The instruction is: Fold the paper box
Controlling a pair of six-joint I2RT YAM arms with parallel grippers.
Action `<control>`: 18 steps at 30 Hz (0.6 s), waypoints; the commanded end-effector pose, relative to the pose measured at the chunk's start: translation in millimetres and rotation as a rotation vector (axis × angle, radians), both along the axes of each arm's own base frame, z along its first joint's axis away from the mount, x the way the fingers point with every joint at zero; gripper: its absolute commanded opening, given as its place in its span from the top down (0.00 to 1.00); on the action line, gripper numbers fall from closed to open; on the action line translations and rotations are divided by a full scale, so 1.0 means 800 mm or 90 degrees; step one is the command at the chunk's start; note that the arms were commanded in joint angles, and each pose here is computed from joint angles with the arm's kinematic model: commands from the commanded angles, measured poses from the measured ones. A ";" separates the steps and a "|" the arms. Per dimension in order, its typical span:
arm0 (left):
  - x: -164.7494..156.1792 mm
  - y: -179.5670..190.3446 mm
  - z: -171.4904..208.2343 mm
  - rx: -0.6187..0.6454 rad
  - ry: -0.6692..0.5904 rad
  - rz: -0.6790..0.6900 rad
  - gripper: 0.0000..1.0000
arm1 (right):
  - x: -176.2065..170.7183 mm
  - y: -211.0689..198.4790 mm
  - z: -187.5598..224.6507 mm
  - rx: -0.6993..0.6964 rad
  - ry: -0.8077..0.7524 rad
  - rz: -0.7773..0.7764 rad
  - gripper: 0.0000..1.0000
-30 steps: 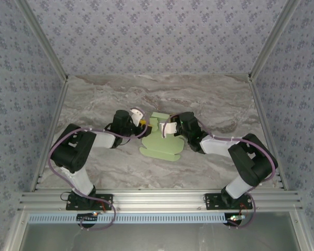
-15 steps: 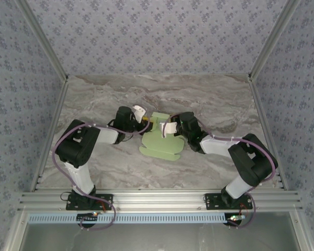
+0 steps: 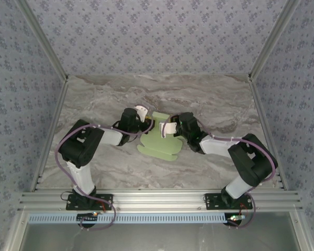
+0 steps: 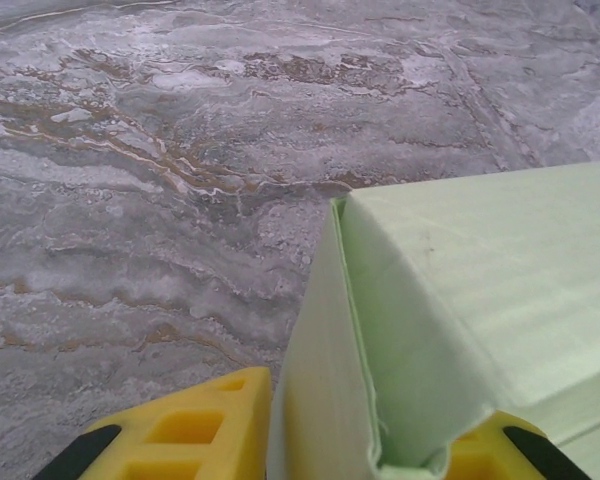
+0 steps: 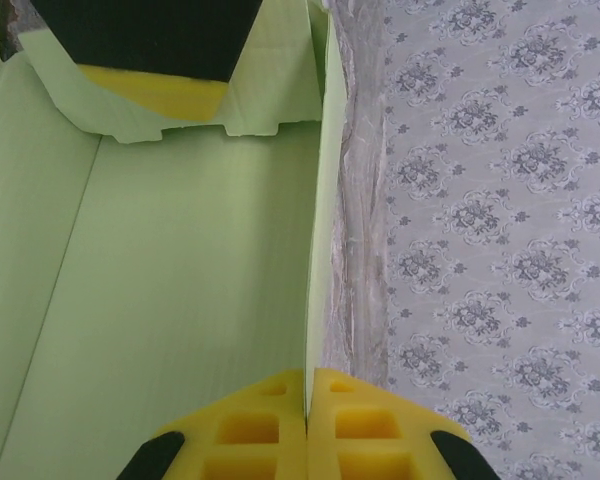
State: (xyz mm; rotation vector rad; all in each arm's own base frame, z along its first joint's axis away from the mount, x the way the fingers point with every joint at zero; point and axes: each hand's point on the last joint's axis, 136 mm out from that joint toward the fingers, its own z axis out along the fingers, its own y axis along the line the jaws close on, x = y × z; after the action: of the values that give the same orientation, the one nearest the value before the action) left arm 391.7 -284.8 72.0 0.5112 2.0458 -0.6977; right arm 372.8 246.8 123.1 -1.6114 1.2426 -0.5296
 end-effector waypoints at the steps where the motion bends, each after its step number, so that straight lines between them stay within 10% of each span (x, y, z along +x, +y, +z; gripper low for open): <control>1: 0.038 0.019 0.014 0.002 -0.039 0.103 0.74 | -0.025 0.013 -0.025 -0.022 0.063 0.047 1.00; 18: 0.061 0.023 0.011 0.009 -0.030 0.228 0.78 | -0.028 0.019 -0.031 -0.013 0.086 0.053 1.00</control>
State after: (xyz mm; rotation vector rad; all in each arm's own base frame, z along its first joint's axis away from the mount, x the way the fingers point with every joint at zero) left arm 409.4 -290.1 70.0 0.3423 2.0595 -0.5705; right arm 376.0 243.6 123.9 -1.5932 1.2871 -0.5346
